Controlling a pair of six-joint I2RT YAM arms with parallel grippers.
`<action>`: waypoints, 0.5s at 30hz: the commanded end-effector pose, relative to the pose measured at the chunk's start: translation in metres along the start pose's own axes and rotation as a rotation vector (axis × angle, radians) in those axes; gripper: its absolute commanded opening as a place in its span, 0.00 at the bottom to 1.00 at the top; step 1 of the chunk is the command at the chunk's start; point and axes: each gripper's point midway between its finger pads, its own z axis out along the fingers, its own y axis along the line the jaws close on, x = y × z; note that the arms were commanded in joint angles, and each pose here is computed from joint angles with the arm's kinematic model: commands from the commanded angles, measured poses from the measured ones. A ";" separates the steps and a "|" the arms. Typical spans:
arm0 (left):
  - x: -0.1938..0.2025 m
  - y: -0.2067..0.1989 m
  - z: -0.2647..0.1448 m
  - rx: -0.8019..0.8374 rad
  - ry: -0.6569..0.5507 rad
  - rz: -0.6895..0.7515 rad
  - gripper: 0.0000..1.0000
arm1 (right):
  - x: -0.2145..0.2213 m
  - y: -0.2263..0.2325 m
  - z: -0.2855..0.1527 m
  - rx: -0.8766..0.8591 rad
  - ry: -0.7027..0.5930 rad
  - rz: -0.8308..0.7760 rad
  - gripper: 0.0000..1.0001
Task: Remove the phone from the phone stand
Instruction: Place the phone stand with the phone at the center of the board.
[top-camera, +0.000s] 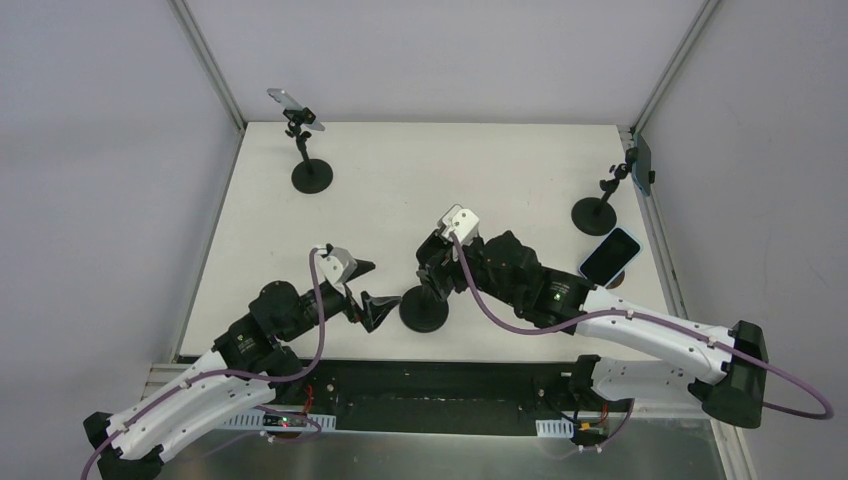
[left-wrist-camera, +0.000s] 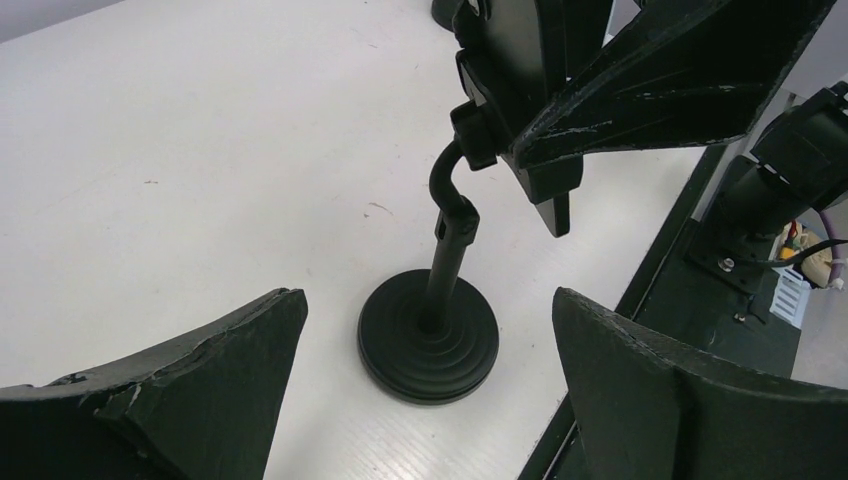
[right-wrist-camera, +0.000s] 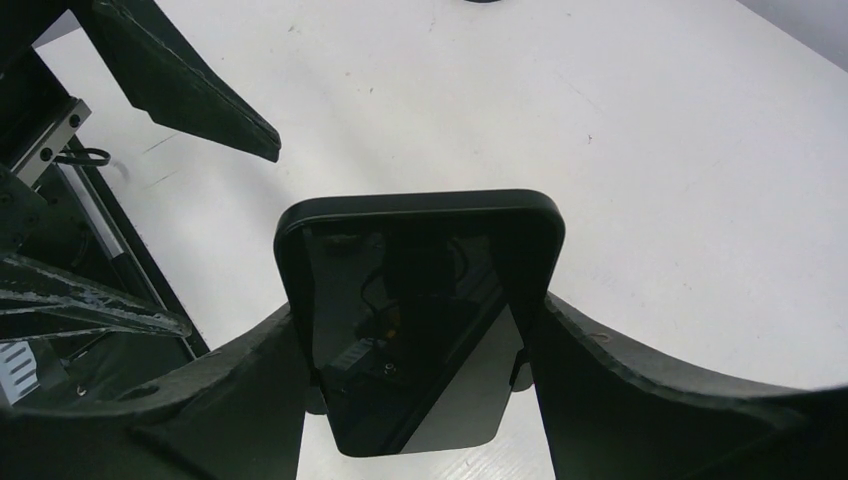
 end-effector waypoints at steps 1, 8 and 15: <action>-0.024 0.004 -0.001 -0.037 -0.048 -0.018 1.00 | -0.033 -0.006 0.000 0.051 -0.076 0.060 0.71; -0.031 0.006 -0.003 -0.041 -0.065 0.007 1.00 | -0.056 -0.011 -0.011 0.078 -0.112 0.120 0.99; -0.039 -0.026 -0.004 0.157 -0.073 0.134 1.00 | -0.075 -0.008 -0.043 0.044 -0.150 0.236 0.99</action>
